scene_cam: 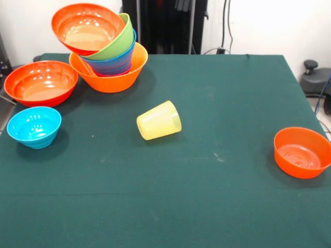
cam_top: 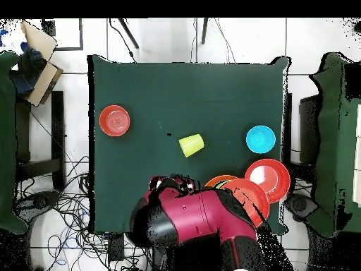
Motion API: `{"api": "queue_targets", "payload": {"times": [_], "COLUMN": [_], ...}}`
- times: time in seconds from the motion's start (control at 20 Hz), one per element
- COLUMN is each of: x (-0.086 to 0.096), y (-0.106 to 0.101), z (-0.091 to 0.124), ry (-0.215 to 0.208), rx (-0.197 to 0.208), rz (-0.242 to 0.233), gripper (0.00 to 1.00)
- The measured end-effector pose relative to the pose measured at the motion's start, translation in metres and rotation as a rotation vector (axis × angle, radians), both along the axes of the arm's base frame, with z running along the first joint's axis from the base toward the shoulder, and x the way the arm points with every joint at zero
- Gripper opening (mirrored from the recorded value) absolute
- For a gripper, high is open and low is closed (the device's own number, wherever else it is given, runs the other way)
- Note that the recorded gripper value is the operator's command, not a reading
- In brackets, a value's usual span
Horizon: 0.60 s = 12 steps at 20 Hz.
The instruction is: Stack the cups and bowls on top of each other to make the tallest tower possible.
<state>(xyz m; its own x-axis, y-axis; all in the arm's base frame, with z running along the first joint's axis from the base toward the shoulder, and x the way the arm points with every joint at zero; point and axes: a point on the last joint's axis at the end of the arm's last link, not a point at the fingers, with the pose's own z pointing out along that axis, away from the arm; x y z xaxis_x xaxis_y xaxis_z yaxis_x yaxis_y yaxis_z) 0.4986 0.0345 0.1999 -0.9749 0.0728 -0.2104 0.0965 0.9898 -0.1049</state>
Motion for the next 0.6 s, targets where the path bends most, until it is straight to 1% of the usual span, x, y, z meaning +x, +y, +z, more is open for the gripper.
{"api": "queue_targets", "payload": {"times": [0.3, 0.6], "x": [0.012, 0.017], "y": [-0.007, -0.01], "z": [0.014, 0.022], "ry": [-0.029, -0.049], "rx": [0.024, 0.028], "rz": [-0.046, -0.055], "gripper": [0.0, 0.0]}}
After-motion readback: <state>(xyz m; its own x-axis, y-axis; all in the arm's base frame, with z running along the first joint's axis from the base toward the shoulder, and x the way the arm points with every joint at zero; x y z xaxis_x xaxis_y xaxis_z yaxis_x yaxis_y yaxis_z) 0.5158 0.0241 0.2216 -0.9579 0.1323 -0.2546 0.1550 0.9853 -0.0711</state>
